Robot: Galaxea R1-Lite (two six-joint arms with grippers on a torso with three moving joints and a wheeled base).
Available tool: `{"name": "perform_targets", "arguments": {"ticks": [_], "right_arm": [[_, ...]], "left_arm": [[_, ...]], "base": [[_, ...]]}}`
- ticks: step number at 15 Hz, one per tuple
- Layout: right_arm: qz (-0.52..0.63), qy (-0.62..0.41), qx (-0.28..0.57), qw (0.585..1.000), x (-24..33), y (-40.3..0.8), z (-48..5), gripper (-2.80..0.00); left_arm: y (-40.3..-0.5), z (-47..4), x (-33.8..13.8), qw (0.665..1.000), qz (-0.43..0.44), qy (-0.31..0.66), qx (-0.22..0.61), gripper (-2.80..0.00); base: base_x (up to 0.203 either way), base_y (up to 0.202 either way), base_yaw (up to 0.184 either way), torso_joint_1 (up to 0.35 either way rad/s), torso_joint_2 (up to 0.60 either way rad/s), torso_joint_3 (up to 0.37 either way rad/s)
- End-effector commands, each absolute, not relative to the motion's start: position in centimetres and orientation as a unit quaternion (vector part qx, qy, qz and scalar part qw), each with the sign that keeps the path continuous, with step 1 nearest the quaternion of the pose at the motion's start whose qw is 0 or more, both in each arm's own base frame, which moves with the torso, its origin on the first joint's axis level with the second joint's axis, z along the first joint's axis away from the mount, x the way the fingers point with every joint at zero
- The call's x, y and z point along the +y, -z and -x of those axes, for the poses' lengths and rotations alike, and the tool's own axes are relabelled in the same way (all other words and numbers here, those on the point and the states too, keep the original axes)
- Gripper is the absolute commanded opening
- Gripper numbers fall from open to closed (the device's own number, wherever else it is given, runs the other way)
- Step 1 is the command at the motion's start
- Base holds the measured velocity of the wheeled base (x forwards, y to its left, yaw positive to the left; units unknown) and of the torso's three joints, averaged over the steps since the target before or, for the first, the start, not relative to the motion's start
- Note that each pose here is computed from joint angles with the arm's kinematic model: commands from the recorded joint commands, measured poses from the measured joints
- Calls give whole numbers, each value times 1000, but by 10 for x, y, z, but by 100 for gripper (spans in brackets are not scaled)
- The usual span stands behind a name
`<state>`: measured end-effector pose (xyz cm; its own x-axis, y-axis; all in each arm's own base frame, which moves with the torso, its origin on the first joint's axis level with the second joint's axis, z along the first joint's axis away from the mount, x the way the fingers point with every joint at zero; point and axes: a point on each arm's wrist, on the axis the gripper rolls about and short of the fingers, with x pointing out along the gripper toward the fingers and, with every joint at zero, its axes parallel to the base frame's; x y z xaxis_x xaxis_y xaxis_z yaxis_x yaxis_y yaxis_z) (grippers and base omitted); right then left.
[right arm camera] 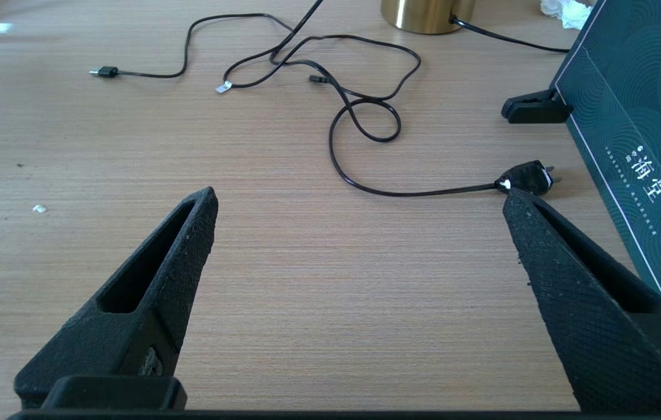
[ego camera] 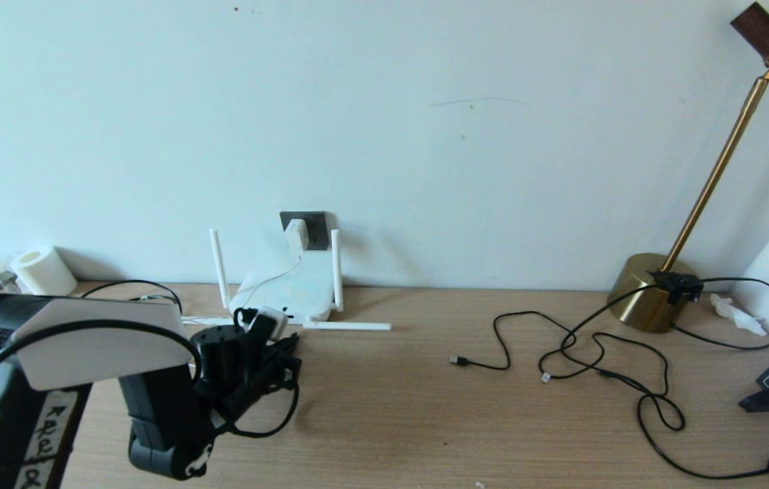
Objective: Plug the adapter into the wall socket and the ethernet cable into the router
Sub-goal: Align cable and router interface
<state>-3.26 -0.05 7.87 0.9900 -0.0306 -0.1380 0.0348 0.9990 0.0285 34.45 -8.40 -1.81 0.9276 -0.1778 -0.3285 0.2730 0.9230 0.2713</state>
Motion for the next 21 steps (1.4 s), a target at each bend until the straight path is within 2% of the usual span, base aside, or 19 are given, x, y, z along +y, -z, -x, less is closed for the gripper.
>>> {"name": "perform_targets", "arguments": {"ticks": [1,15,18,21], "right_arm": [[-16,16,70,997,-1,-79,32,0],[-16,16,70,997,-1,-79,33,0],[-15,16,70,997,-1,-79,32,0],[-16,16,70,997,-1,-79,33,0]], "left_arm": [[19,-343,-80,969,-155,111,154,-280],[17,-320,-75,968,-146,115,169,-280],[5,-306,-72,971,-47,144,183,-280],[-5,-293,-61,959,74,179,207,-280]], "base": [[0,0,0,0,0,0],[0,0,0,0,0,0],[0,0,0,0,0,0],[0,0,0,0,0,0]]}}
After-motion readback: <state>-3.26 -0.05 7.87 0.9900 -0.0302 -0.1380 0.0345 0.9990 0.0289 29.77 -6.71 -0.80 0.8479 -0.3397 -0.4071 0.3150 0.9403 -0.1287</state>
